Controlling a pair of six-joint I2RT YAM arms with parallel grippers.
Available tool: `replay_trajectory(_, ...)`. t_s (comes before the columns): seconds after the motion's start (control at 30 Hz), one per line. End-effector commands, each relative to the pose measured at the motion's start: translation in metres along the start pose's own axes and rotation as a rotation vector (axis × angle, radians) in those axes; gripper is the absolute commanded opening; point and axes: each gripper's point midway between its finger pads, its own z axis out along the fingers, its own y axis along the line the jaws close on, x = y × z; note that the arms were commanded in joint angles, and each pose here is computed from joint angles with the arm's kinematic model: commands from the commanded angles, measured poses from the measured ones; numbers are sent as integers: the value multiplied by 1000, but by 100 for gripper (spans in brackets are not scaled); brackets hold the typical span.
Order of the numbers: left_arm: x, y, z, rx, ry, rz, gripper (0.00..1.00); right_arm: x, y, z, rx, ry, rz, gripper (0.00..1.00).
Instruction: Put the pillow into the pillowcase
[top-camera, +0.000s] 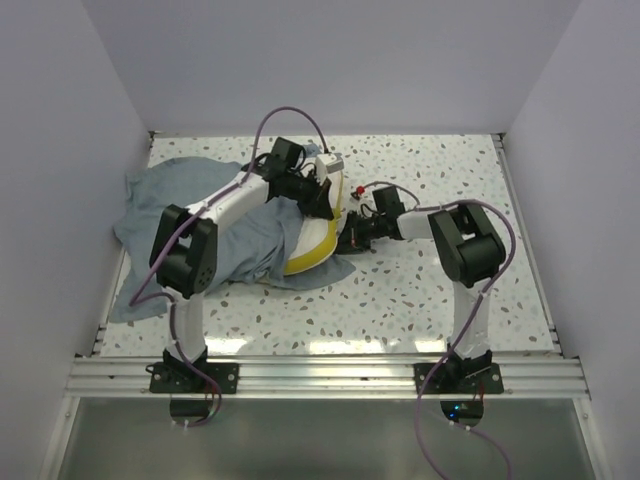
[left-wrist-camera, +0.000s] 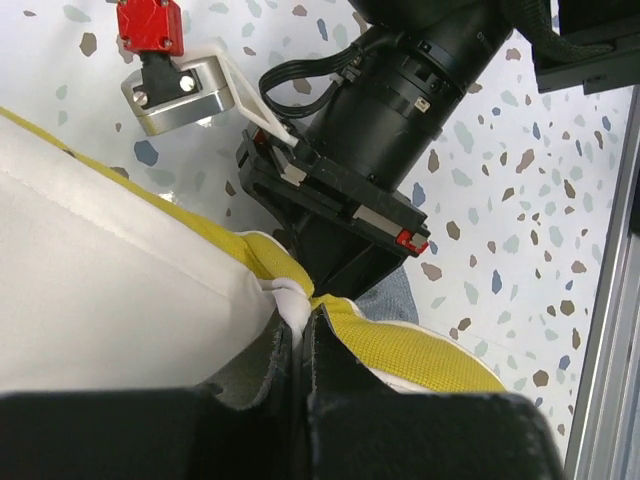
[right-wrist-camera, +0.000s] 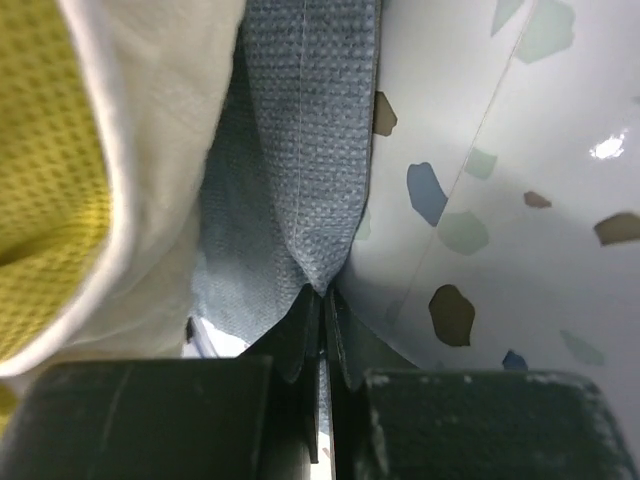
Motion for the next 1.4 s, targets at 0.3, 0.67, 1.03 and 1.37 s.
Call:
replay_trajectory(0.3, 9, -2, -51, -159, 95, 137, 0, -14, -54, -129, 396, -233, -21, 0)
replay_trajectory(0.67, 145, 14, -53, -217, 484, 158, 0, 70, 5, -178, 162, -145, -82, 0)
replay_trajectory(1.03, 160, -76, -57, 184, 435, 372, 23, -81, -14, -190, 376, -388, -160, 94)
replay_trajectory(1.37, 70, -88, -72, 32, 156, 397, 89, -134, -38, -89, 496, -273, -193, 96)
